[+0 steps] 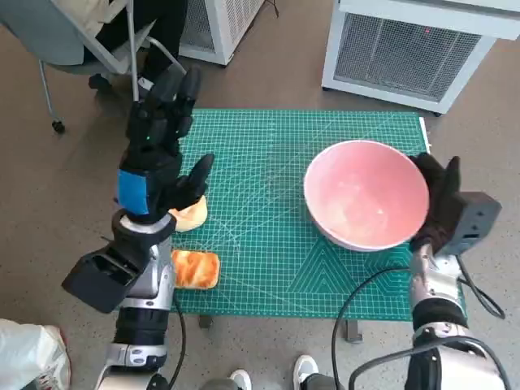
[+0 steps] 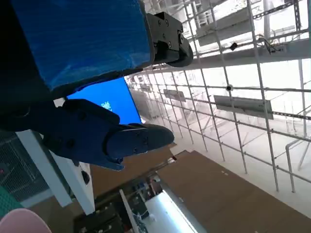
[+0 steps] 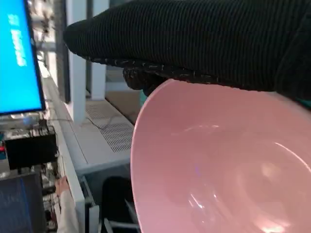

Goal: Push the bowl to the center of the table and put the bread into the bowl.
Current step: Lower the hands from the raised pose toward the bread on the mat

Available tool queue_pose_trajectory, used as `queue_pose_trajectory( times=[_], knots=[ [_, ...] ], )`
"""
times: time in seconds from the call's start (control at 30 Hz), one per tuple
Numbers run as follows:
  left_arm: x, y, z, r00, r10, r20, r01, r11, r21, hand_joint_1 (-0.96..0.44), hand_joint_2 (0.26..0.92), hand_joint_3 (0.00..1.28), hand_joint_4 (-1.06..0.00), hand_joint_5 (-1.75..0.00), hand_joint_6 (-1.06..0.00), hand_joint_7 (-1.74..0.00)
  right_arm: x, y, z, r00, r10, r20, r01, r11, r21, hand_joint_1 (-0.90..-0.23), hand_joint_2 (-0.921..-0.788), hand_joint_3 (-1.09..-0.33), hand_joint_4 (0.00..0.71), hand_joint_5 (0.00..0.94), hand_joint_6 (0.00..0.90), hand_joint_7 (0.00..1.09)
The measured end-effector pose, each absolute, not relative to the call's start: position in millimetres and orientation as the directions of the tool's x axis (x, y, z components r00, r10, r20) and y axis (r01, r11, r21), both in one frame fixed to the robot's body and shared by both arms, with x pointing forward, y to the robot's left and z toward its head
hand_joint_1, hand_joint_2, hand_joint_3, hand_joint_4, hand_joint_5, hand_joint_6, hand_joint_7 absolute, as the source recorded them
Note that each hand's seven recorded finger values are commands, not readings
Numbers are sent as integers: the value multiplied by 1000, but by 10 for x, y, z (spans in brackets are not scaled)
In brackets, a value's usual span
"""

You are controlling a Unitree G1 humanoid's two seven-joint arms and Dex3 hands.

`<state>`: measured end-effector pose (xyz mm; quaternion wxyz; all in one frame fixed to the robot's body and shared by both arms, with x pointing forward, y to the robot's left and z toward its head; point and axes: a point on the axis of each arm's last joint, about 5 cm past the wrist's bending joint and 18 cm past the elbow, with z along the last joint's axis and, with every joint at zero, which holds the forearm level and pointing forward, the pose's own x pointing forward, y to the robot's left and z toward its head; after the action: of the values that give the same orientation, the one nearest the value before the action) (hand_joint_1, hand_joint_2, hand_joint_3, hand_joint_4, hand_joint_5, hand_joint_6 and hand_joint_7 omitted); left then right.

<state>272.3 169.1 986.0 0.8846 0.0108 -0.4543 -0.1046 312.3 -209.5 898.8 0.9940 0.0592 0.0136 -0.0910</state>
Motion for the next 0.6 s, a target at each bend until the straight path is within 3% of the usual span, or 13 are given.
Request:
queue_pose_trajectory(
  times=[0.6],
  knots=[
    [2576, 1850, 9766, 598, -159, 786, 103, 987, 121, -473, 921, 373, -269, -1, -307, -137, 3330, -1612, 9200, 999, -53, -13, 54, 979, 194, -465, -921, -867, 213, 1, 254, 106]
  ],
)
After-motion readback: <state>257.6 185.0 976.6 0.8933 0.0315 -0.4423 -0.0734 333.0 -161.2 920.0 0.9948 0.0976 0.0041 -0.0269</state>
